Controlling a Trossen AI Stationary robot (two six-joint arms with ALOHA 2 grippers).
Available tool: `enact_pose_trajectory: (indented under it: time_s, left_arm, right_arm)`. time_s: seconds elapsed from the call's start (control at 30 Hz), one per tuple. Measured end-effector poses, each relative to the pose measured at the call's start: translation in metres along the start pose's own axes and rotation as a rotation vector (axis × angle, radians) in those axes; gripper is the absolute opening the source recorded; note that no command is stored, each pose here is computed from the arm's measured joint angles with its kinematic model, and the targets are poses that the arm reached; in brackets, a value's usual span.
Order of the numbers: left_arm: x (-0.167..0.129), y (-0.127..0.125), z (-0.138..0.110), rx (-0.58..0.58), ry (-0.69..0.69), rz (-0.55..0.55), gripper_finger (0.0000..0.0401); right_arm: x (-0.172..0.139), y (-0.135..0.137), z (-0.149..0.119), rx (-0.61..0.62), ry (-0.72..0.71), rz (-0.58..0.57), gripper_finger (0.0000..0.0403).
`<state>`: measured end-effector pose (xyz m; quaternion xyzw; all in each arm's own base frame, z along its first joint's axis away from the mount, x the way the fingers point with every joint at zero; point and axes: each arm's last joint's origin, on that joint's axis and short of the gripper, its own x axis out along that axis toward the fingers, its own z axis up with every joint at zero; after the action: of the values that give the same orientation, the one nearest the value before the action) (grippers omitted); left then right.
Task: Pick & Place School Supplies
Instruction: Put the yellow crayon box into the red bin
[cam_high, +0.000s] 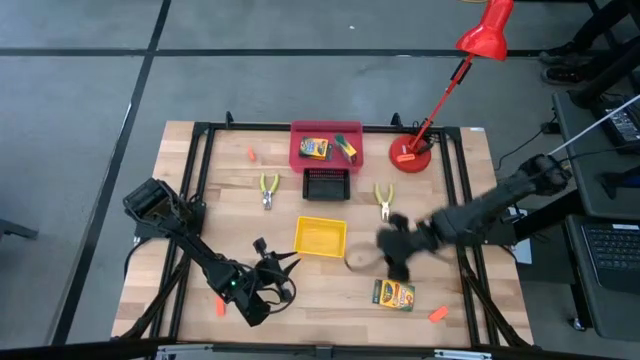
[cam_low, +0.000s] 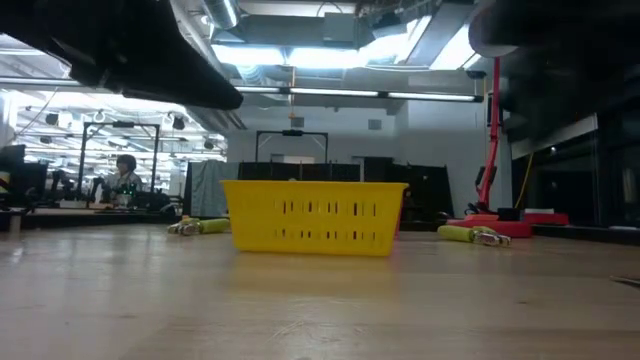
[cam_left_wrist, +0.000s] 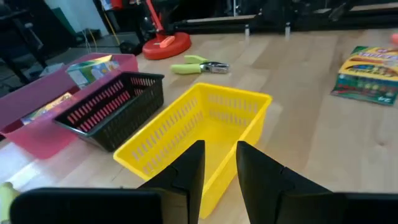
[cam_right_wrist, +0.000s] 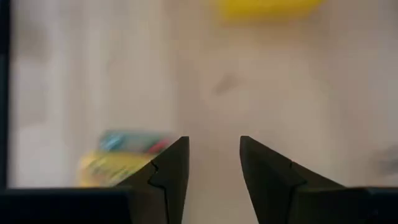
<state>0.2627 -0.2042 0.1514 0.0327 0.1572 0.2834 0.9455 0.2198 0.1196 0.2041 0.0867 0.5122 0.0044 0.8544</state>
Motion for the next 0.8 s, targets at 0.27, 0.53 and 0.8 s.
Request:
enact_pose_trajectory:
  time_s: [0.27,0.53,0.8]
  left_arm:
    - [-0.002,-0.013,0.017,0.016,-0.073,-0.074,0.0097]
    - [0.007,-0.016,0.034,0.072,-0.131,-0.1,0.0081]
    - [0.014,-0.014,0.036,0.083,-0.118,-0.124,0.0066]
  right_arm:
    - [0.008,0.041,-0.077,0.225,0.012,-0.024,0.0145]
    - [0.0,0.052,-0.098,0.331,0.096,0.006,0.0134]
    - [-0.003,0.059,-0.108,0.395,0.18,0.041,0.0098]
